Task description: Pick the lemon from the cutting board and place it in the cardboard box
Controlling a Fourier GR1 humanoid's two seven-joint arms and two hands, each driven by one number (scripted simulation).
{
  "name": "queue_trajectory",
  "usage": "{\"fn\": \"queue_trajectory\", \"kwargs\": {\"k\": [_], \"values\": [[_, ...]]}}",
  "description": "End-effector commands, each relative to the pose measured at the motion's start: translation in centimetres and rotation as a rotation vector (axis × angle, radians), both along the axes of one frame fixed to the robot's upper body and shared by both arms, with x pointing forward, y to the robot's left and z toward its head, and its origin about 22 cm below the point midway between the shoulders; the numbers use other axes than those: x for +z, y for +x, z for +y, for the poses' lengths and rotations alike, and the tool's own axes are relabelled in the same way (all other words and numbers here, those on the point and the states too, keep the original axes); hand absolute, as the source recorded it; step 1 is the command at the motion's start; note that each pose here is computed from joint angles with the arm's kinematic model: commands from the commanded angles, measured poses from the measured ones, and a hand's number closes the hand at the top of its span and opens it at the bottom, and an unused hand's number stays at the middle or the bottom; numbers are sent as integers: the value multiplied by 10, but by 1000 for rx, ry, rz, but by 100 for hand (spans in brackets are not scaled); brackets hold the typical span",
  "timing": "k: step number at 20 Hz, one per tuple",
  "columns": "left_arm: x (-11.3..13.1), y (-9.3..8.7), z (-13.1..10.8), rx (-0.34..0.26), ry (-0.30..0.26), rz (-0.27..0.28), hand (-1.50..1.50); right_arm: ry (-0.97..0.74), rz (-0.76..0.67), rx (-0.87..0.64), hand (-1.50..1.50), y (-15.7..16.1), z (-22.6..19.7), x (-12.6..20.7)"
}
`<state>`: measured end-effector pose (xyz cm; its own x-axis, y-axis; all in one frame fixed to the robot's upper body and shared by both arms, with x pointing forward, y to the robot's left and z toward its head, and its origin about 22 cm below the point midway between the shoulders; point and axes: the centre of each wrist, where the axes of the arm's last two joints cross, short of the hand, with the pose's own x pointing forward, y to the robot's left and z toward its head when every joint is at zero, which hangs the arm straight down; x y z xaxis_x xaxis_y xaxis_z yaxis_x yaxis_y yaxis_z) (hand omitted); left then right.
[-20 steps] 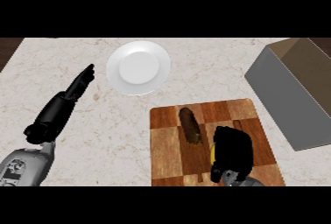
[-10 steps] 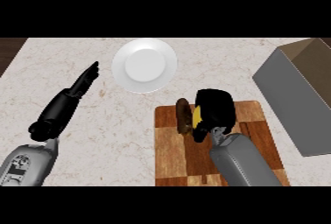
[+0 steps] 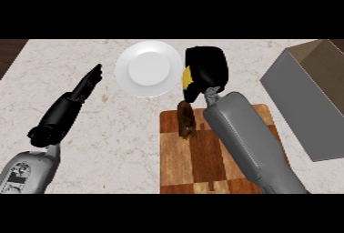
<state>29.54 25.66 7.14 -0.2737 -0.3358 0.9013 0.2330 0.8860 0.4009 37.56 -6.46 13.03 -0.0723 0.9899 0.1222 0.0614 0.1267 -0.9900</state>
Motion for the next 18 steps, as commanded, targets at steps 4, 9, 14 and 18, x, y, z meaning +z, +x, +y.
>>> {"fn": "queue_trajectory", "kwargs": {"k": [4,9,14,18], "values": [[-17,-9,10,8,-4,10,0,109,-226,-180,150,12,1,59],[-12,-5,12,39,3,8,0,269,-333,-411,150,18,-41,98],[4,-15,29,8,16,-5,0,281,-373,-565,150,34,-106,119],[-13,-5,11,34,-12,5,0,296,-360,-601,150,28,-145,93]]}}
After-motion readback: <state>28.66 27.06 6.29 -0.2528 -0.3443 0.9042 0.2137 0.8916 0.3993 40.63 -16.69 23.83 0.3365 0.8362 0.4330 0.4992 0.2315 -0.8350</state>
